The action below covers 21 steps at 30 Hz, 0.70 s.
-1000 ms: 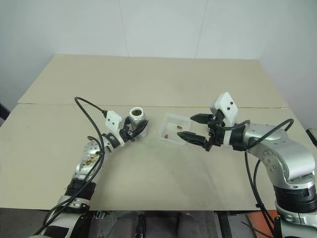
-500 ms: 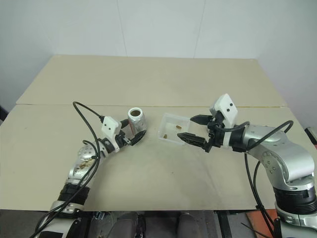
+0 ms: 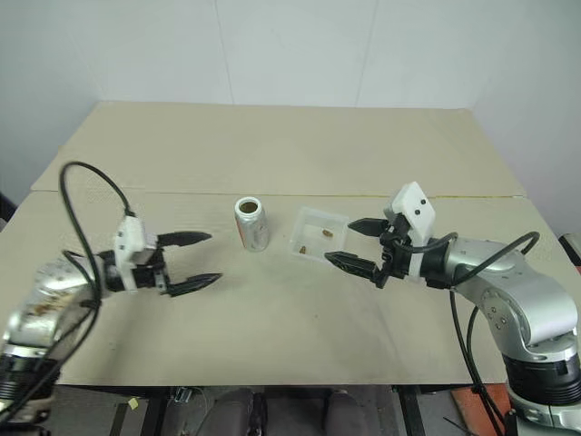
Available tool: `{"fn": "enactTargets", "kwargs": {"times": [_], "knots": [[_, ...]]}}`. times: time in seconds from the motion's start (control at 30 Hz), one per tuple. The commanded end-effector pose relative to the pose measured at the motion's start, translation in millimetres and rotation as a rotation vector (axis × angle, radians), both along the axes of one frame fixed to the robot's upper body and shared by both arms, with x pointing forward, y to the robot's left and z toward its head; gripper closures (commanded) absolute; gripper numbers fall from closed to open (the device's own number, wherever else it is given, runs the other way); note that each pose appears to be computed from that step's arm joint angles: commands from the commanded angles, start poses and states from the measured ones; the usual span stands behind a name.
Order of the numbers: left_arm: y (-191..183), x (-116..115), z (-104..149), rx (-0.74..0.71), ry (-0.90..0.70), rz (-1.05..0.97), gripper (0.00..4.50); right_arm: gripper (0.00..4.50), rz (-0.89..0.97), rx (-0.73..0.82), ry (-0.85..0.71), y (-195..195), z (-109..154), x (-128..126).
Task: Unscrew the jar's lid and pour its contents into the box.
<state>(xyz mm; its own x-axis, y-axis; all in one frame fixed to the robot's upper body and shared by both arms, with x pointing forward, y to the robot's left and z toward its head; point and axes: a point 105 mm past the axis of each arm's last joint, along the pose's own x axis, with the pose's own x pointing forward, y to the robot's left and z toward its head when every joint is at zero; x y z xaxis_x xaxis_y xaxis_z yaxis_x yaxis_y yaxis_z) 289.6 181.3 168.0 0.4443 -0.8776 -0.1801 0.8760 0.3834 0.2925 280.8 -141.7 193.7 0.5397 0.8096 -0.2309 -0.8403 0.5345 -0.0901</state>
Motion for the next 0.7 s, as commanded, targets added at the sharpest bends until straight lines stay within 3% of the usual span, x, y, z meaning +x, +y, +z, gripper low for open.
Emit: {"fn": "enactTargets", "kwargs": {"times": [0.03,0.7], "knots": [[9,1,26,-0.019,-0.071,-0.035,0.03,0.00,0.023,0.007,-0.093,0,15,-7],[12,-14,32,-0.032,-0.043,-0.035,0.03,0.00,-0.016,-0.009,-0.177,-10,5,-25]]}}
